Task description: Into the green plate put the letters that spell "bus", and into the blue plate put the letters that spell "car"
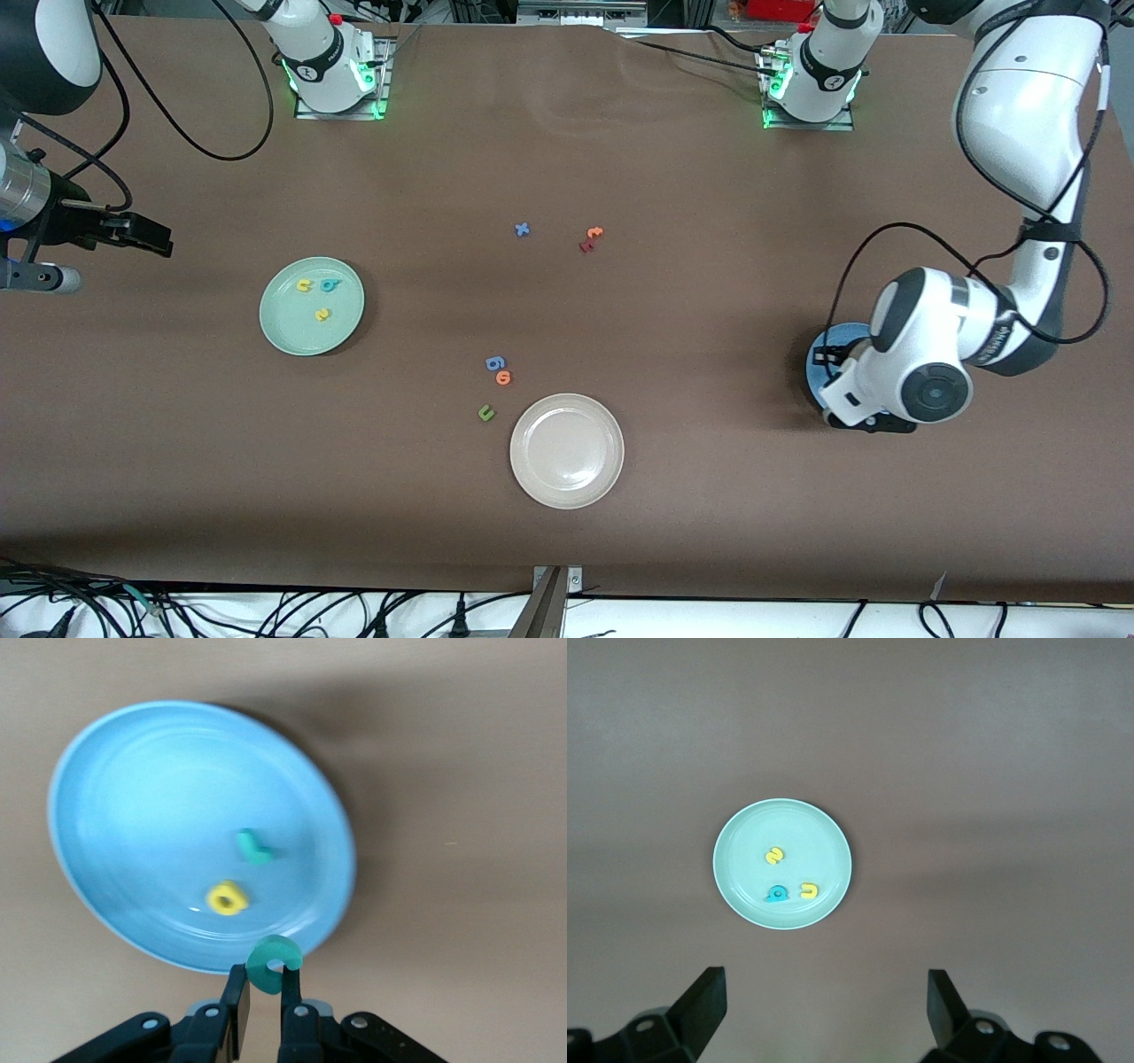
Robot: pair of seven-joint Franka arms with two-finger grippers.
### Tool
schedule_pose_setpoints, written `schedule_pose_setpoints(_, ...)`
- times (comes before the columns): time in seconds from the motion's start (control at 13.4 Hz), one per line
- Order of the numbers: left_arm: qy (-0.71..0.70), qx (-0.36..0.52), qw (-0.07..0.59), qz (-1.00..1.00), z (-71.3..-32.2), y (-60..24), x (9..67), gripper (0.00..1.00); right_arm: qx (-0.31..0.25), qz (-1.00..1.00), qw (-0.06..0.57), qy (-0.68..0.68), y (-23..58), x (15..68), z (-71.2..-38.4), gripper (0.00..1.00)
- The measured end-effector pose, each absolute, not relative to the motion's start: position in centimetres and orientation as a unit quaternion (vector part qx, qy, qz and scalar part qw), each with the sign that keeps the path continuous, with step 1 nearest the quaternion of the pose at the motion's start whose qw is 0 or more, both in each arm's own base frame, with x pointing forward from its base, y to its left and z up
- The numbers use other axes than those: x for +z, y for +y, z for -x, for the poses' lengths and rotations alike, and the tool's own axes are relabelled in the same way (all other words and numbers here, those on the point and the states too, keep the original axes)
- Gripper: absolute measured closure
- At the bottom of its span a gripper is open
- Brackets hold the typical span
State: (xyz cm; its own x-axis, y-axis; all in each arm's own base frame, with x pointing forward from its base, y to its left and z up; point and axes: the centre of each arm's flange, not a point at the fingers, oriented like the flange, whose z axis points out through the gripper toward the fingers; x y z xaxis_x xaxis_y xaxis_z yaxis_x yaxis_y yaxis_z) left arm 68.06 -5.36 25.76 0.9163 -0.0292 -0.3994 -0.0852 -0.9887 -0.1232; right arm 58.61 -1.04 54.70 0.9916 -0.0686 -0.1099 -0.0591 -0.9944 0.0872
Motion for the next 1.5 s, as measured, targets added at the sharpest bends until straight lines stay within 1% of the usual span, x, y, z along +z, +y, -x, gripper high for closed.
schedule_pose_setpoints(0.15, 0.033, 0.212, 0.07, 0.974, -68.0, -2.6, 24.9, 0.81, -0.056, -0.997, 0.042, -0.032, -1.0, 54.7, -58.6, 0.0)
schedule_pose_setpoints(0.3, 0.034, 0.221, 0.073, 0.972, -67.9, -1.8, 23.7, 0.81, -0.056, -0.997, 0.042, -0.032, -1.0, 54.7, -58.6, 0.0)
schedule_pose_setpoints(0.37, 0.037, 0.225, 0.076, 0.971, -67.8, -1.9, 23.0, 0.78, -0.056, -0.997, 0.042, -0.032, -1.0, 54.7, -58.6, 0.0)
schedule_pose_setpoints(0.52, 0.04, 0.227, 0.08, 0.97, -67.8, -2.0, 22.4, 0.59, -0.056, -0.997, 0.042, -0.032, -1.0, 54.7, -58.6, 0.0)
schedule_pose_setpoints(0.6, 0.04, 0.225, 0.08, 0.97, -67.8, -2.0, 22.5, 0.46, -0.056, -0.997, 0.042, -0.032, -1.0, 54.7, -58.6, 0.0)
schedule_pose_setpoints(0.67, 0.039, 0.222, 0.08, 0.971, -68.0, -2.0, 22.9, 0.37, -0.056, -0.997, 0.042, -0.032, -1.0, 54.7, -58.6, 0.0)
schedule_pose_setpoints(0.75, 0.038, 0.216, 0.081, 0.972, -68.2, -1.9, 23.6, 0.26, -0.056, -0.997, 0.042, -0.032, -1.0, 54.7, -58.6, 0.0)
schedule_pose_setpoints(0.82, 0.036, 0.212, 0.083, 0.973, -68.3, -1.8, 24.8, 0.18, -0.056, -0.997, 0.042, -0.032, -1.0, 54.7, -58.6, 0.0)
schedule_pose_setpoints(0.9, 0.032, 0.213, 0.086, 0.973, -68.2, -1.7, 26.5, 0.06, -0.056, -0.997, 0.042, -0.032, -1.0, 54.7, -58.6, 0.0)
schedule_pose_setpoints(0.97, 0.027, 0.215, 0.086, 0.972, -67.9, -1.6, 28.5, 0.0, -0.056, -0.997, 0.042, -0.032, -1.1, 54.7, -58.6, 0.0)
schedule_pose_setpoints(1.2, -0.003, 0.214, 0.063, 0.975, -66.8, -0.2, 35.4, 0.0, -0.057, -0.997, 0.042, -0.034, -1.2, 54.7, -58.6, 0.0)
schedule_pose_setpoints(1.5, -0.027, 0.192, 0.043, 0.98, -65.2, 0.7, 42.4, 0.0, -0.057, -0.997, 0.041, -0.036, -1.5, 54.7, -58.6, 0.0)
